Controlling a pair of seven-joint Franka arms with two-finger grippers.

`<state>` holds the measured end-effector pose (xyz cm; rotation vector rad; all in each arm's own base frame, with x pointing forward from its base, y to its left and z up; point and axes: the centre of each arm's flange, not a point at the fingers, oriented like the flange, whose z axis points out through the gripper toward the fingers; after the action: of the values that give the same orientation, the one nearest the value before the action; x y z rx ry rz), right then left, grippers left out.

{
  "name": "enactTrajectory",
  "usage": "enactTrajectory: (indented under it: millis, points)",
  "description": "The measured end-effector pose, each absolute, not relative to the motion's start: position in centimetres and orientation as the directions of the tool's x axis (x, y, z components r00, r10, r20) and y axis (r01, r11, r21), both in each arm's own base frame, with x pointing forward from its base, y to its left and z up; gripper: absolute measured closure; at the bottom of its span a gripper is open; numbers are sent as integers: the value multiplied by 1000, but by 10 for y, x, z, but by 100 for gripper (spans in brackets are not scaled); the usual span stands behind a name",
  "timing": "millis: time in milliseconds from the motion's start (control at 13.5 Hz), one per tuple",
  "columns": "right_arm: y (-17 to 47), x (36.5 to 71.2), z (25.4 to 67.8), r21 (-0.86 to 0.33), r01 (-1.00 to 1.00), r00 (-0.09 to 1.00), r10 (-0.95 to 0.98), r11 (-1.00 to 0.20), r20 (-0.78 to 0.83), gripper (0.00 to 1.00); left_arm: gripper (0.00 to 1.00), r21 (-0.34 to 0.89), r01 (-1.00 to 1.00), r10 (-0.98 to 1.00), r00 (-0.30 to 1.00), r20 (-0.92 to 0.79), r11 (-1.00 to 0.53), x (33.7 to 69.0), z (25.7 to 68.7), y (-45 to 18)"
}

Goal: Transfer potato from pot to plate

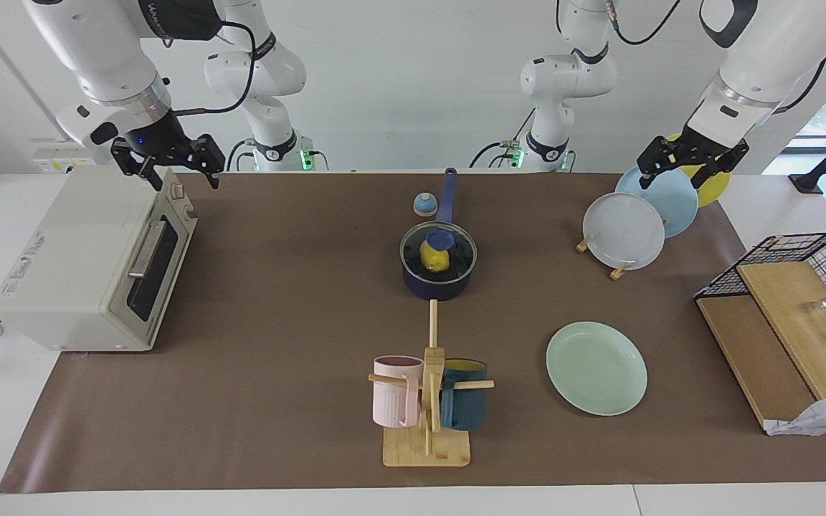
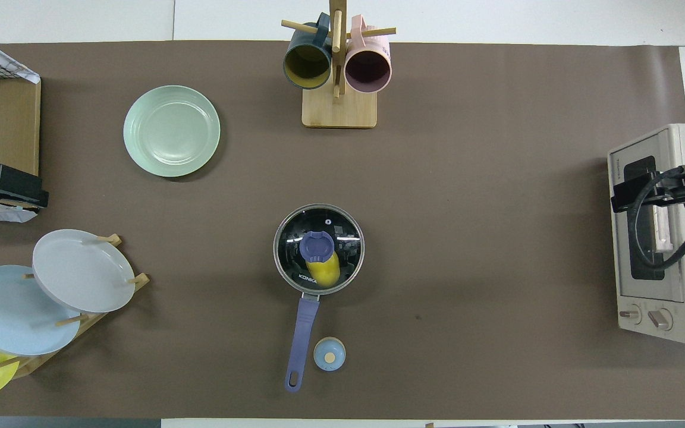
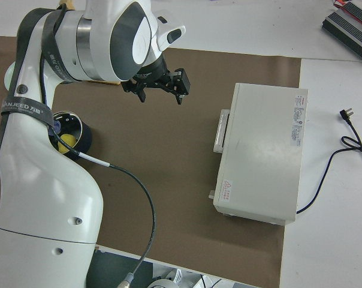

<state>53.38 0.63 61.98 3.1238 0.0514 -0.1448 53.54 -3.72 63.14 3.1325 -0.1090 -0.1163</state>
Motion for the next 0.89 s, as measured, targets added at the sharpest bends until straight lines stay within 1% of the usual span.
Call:
enactTrajectory:
  millis: [886]
  points:
    - [10,536,617,12,41,996,40,-999,-77,0,0,8,-69,-70,995,-74,-998,535,631,-37]
